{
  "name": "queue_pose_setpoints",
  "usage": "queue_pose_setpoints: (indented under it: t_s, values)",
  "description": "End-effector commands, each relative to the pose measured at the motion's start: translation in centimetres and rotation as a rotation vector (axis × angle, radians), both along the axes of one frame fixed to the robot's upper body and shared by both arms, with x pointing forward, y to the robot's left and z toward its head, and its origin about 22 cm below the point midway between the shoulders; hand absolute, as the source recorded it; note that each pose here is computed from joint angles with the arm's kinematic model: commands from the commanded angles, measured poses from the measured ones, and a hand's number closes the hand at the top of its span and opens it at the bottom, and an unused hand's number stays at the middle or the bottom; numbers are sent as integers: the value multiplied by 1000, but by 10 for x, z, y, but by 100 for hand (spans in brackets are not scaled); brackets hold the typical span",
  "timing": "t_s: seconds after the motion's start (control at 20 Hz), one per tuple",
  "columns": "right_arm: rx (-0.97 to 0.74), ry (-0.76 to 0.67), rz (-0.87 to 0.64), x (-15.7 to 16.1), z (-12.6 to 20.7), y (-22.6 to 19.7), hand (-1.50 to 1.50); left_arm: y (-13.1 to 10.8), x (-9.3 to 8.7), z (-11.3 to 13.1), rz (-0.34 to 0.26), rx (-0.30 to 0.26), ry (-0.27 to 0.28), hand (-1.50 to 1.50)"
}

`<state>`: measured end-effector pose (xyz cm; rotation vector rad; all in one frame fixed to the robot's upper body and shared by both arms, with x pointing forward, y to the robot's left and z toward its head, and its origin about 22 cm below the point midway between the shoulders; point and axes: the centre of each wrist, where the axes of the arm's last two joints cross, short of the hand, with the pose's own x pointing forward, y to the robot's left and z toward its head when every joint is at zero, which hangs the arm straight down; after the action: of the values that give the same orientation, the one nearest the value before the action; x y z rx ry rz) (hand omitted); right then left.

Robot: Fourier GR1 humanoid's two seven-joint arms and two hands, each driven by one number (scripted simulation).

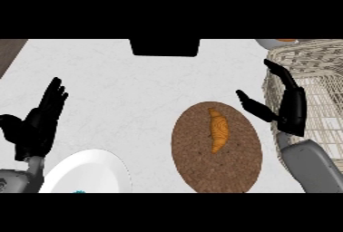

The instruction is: Pick the croissant from the placemat and place it in the basket

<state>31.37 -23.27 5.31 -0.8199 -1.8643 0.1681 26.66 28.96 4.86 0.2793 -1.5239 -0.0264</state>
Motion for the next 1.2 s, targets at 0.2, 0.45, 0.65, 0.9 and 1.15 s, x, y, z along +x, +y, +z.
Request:
queue_pose_setpoints:
  t_s: [0.2, 0.45, 0.65, 0.9, 1.15]
  values:
    - [-217, 221, -274, 10, -2, -19, -150, 5, 1, -6, 22, 29, 20, 0]
    - [-384, 650, -208, 1, -5, -12, -150, 8, 5, -3, 39, 15, 34, 0]
    - [-452, 852, -155, -1, 16, 23, -150, 11, 6, -3, 43, 6, 34, 0]
    - [-442, 907, -154, -12, 91, 67, -150, 15, 15, 1, 45, 11, 28, 0]
    - [-364, 893, -198, -40, 91, 85, -150, 10, 26, -8, 23, 2, 6, 0]
